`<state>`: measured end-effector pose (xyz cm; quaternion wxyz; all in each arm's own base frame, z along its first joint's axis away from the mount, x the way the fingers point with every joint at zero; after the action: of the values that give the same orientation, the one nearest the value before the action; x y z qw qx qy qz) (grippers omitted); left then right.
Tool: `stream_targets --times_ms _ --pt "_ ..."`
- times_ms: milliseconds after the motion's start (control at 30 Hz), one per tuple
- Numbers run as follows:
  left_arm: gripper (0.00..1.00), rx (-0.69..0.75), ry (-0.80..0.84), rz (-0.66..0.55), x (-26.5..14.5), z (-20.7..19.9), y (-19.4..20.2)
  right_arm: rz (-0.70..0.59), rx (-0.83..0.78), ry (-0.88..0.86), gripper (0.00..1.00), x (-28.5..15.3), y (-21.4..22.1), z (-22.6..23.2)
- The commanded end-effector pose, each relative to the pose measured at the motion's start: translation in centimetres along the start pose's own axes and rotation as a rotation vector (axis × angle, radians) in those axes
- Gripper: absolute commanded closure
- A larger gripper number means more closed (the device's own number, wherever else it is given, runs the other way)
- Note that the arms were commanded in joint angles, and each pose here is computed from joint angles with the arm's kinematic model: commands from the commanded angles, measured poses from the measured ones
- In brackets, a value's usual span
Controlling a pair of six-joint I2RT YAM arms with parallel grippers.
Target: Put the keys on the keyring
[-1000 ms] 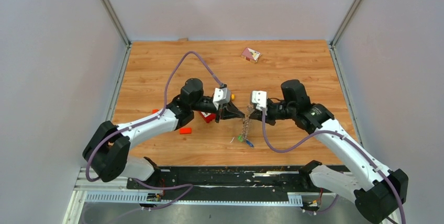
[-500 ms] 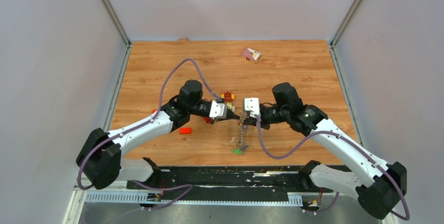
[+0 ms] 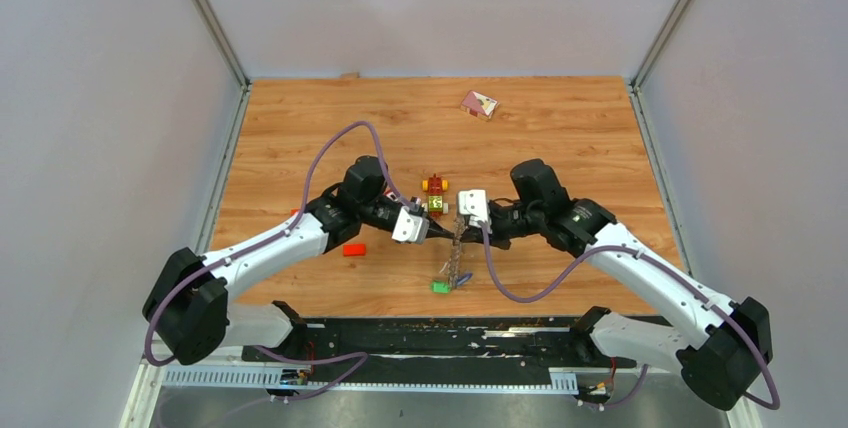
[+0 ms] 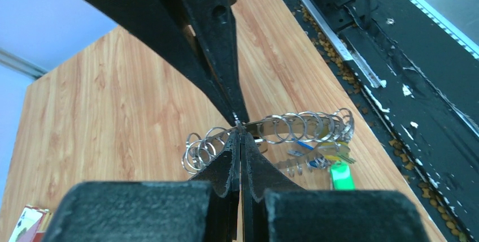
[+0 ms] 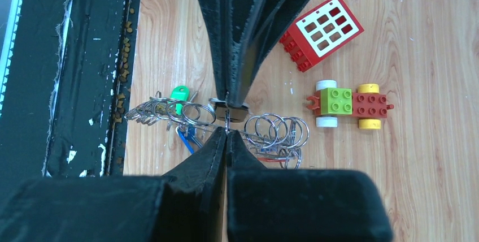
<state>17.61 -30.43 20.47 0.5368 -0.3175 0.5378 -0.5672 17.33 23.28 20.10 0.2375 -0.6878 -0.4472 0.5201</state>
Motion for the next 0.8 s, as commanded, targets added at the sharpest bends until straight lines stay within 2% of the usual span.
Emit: stream_targets --times_ms 0,767 --pt "1.0 0.088 0.069 -0.007 -0.5 -1.4 -0.4 -0.057 -0.064 -0.004 1.0 0.5 -1.2 -0.5" --pt "1.0 0.097 0.052 -0.021 -0.5 -1.4 -0.5 -0.049 -0.063 -0.119 1.0 2.2 -0.8 1.3"
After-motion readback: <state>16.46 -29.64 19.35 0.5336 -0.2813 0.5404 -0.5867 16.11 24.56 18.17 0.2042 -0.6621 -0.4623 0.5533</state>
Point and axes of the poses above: each gripper's point midway between its finger pads, its own x axis out along the fingers, its own z axis along the line the jaws close on, y = z × x, the point moved 3 cm from there along -x, back along the fingers, and after that the axes turned 11 degrees about -x, right-handed, at the moved point
